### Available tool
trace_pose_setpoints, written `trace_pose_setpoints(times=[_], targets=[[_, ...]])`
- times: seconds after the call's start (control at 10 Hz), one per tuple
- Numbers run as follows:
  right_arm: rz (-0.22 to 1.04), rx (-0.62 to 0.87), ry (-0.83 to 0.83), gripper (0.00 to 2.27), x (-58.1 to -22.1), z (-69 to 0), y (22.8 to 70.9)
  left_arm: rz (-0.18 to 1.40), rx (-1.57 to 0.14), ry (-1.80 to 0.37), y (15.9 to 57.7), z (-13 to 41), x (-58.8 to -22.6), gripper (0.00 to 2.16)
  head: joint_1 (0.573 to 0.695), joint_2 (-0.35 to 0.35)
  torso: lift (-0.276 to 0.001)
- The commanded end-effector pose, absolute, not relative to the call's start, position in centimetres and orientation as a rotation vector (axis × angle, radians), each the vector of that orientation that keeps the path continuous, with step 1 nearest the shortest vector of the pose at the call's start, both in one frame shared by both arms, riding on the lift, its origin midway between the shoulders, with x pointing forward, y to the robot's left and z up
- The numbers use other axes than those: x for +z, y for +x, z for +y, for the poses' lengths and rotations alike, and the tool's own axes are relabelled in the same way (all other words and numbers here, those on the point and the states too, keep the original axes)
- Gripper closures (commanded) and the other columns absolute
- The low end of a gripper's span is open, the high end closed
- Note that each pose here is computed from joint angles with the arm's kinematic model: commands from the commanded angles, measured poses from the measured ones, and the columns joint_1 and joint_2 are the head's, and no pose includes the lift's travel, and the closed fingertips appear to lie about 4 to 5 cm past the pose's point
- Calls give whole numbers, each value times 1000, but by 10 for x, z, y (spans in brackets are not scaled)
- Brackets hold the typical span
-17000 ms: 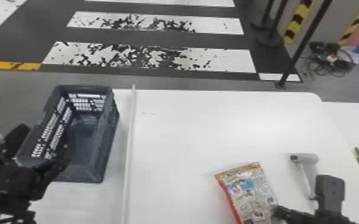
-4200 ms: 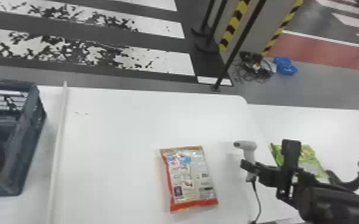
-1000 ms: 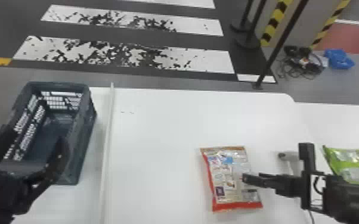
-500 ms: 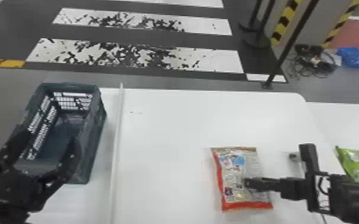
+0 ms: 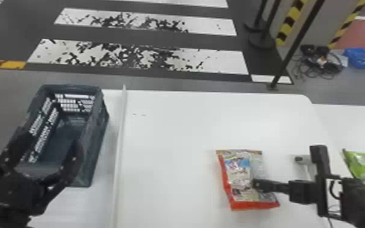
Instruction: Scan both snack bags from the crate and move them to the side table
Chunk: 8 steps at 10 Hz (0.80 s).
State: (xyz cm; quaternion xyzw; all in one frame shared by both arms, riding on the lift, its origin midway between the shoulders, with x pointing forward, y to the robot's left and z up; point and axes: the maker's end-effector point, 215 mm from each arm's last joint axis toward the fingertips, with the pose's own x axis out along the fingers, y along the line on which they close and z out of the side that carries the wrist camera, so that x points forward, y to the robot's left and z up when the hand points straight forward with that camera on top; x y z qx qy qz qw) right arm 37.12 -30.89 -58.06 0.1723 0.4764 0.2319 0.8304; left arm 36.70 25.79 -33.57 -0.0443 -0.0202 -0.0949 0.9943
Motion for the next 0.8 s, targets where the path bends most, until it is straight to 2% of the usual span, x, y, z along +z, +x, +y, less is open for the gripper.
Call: trace_pose_setpoints(times=[0.0,0.2,0.4,0.7], targets=[[983,478,373,2128,-556,-313,376,-44,-192,-90,368,257,-334,36,695,-79,-29],[923,431,375,2128,-522,-330,392,-34,-194,-92,367,255,-337,36,695,-91,-29],[839,310,353,2128,-493,-376,423,-24,-196,-91,368,254,-339,36,695,-116,-29],[699,-26,327,2128,-458,-484,466,7,-200,-89,369,251,-347,36,695,-248,-29]])
